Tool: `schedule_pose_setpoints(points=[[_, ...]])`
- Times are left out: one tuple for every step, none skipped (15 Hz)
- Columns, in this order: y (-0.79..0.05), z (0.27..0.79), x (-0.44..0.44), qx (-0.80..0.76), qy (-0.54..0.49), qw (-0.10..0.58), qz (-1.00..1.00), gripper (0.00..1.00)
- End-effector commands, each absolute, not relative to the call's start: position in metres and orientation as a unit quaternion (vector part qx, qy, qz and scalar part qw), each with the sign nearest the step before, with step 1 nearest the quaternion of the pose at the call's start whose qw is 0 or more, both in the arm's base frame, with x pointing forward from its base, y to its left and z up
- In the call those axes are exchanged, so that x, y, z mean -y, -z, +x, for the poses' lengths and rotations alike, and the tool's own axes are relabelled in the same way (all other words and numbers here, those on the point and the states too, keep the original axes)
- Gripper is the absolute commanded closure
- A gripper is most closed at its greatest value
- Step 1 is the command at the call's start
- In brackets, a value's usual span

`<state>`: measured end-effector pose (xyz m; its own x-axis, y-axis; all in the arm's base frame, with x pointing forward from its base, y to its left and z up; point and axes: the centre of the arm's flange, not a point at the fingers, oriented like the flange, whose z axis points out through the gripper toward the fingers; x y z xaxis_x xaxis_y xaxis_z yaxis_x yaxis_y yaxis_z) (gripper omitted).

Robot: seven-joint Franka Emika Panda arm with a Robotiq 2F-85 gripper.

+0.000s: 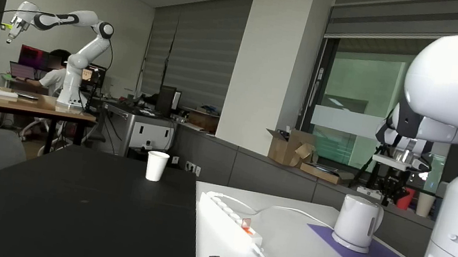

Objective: Turn off the electric kettle

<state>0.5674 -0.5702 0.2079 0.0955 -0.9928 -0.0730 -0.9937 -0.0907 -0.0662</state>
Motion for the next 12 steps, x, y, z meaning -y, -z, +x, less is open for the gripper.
schedule_pose_setpoints(points=[[-0.214,0.604,0.609,-0.684,-0.002,0.052,-0.728,1.00],[-0.213,0.604,0.609,-0.684,-0.004,0.053,-0.727,1.00],[-0.213,0.604,0.609,-0.684,-0.005,0.054,-0.727,1.00],[-0.211,0.604,0.609,-0.684,-0.006,0.054,-0.727,1.00],[-0.210,0.604,0.608,-0.685,-0.008,0.054,-0.727,1.00],[-0.209,0.604,0.608,-0.685,-0.009,0.055,-0.727,1.00],[-0.207,0.604,0.607,-0.685,-0.010,0.055,-0.727,1.00],[-0.205,0.604,0.607,-0.685,-0.011,0.055,-0.727,1.00],[-0.203,0.605,0.606,-0.685,-0.012,0.055,-0.727,1.00],[-0.201,0.604,0.606,-0.685,-0.013,0.054,-0.727,1.00],[-0.198,0.604,0.606,-0.685,-0.013,0.051,-0.727,1.00],[-0.196,0.604,0.606,-0.685,-0.015,0.048,-0.726,1.00]])
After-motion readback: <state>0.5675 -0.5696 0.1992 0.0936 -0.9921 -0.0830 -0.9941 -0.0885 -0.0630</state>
